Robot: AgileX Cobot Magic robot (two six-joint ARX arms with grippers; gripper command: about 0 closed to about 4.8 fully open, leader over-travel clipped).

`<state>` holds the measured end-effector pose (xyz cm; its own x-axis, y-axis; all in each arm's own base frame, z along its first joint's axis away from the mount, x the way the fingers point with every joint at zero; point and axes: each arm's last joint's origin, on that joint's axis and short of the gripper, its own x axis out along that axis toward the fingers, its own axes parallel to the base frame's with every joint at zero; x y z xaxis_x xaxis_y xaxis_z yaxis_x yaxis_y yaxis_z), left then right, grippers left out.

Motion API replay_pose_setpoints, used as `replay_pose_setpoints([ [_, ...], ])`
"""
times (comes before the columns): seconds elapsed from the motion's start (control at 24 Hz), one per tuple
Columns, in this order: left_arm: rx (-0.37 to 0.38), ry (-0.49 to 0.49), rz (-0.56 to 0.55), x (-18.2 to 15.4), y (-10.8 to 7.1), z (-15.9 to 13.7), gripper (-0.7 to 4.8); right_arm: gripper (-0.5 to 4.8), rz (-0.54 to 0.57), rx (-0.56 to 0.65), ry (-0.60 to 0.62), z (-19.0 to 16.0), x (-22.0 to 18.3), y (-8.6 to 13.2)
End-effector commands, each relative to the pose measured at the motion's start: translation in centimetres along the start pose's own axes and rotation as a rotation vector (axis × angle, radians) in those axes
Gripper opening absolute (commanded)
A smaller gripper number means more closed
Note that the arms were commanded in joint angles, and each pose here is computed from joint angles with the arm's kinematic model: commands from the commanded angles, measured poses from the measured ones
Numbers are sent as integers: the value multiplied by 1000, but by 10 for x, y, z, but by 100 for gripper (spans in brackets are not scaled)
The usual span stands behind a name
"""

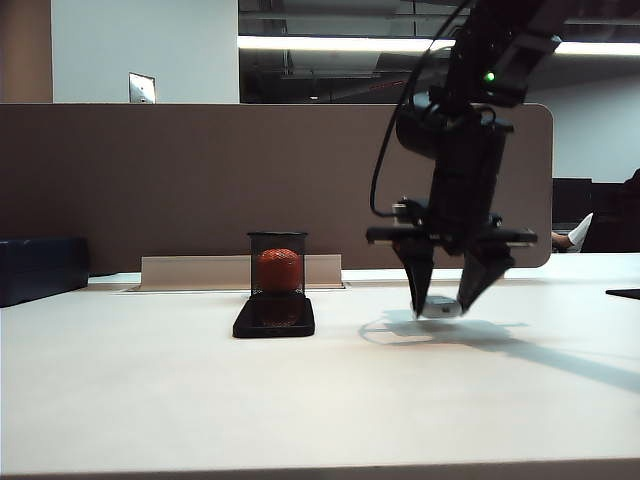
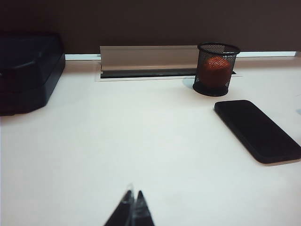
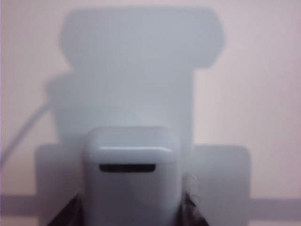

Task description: Find the wireless headphone case on the desktop and place it on the left side of the phone.

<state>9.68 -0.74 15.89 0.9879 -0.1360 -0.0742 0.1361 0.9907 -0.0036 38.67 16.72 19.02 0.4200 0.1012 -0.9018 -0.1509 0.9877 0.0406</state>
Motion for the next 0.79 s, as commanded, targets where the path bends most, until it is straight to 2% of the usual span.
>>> replay_pose_setpoints([
  [0.04,-2,-14,-2,0,0,2,-5,196,8,0,-26,12,-16,3],
  [0.33,-2,-14,-2,0,0,2,-5,196,54,-4,-43,24,-36,8],
  [0.79,-2,-14,-2,0,0,2,-5,196,139,-93,-103,17,-64,51],
])
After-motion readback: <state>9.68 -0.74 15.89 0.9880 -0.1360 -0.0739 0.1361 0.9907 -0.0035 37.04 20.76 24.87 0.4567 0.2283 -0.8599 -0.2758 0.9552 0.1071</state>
